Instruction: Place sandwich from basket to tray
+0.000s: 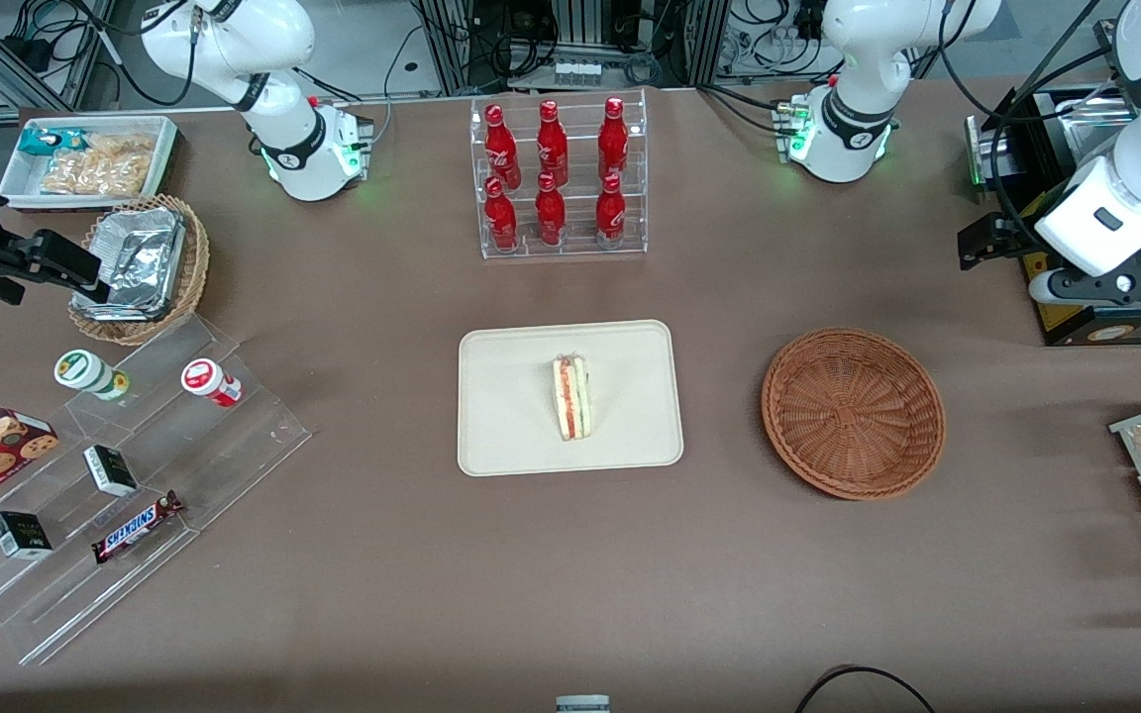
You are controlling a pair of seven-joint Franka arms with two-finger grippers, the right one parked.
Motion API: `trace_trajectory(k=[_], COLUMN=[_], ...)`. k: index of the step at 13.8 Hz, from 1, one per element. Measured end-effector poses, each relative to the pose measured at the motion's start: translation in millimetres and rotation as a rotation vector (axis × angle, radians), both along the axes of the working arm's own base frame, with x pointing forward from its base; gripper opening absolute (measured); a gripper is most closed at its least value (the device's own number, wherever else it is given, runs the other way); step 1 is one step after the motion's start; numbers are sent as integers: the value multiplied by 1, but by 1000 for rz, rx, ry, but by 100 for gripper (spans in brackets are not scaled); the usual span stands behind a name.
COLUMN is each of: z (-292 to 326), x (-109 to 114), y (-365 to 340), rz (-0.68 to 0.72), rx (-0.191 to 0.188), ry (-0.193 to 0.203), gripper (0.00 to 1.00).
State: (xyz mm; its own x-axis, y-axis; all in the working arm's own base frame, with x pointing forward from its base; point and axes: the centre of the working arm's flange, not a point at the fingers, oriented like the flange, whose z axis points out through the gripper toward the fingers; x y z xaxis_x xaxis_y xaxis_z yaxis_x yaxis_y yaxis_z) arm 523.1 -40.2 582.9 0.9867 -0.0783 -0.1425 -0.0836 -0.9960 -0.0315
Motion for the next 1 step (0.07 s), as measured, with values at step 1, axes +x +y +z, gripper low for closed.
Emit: trace_trajectory(k=[1], z=[0], x=[1], y=[-1], rz=[-2], rx=[-2], ry=[-6], gripper=[100])
